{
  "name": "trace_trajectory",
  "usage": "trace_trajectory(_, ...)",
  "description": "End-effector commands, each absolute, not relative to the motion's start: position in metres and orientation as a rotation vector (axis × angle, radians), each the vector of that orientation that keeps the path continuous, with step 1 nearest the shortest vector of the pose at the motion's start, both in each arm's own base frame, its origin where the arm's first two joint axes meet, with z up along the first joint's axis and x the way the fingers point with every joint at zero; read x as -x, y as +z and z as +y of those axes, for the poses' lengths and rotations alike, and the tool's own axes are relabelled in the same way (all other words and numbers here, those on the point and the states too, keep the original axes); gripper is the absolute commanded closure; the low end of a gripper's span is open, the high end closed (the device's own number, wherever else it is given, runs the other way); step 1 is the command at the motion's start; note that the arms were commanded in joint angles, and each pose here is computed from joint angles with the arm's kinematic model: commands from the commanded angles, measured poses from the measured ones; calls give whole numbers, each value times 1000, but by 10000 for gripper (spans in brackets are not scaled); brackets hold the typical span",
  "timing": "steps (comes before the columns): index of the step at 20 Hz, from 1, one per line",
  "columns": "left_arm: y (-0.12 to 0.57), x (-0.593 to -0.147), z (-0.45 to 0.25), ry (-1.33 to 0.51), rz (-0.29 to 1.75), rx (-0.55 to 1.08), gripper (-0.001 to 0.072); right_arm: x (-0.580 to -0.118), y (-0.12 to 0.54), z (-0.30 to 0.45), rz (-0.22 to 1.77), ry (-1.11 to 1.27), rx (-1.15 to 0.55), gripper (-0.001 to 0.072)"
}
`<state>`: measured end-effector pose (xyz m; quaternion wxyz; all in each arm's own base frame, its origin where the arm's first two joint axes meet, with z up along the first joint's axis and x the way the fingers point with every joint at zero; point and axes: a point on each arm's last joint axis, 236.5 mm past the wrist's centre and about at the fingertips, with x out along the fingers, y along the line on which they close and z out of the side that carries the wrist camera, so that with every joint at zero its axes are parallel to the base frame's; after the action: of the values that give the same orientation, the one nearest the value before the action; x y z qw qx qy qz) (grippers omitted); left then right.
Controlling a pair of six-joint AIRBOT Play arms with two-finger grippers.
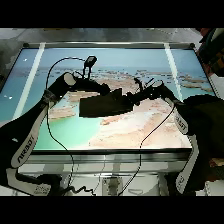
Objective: Fold the clothes and pants, and hang the long-sleeved shirts on hangers.
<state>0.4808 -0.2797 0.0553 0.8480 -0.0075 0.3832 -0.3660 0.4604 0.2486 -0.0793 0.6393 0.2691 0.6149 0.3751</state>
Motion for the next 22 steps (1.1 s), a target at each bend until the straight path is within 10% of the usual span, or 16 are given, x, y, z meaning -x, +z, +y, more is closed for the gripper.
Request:
trace_trajectory(1,83,-480,-265,-760,766,7,6,-474,-48,256,1302,886,-558,702)
trace_trajectory(10,226,-462,-171,-580,481,-181,6,-472,145,70,1019,398,-410,702)
trace_trajectory(22,262,-447,-158,-555,405,-183,7,-187,260,-208,945,-801,-406,703)
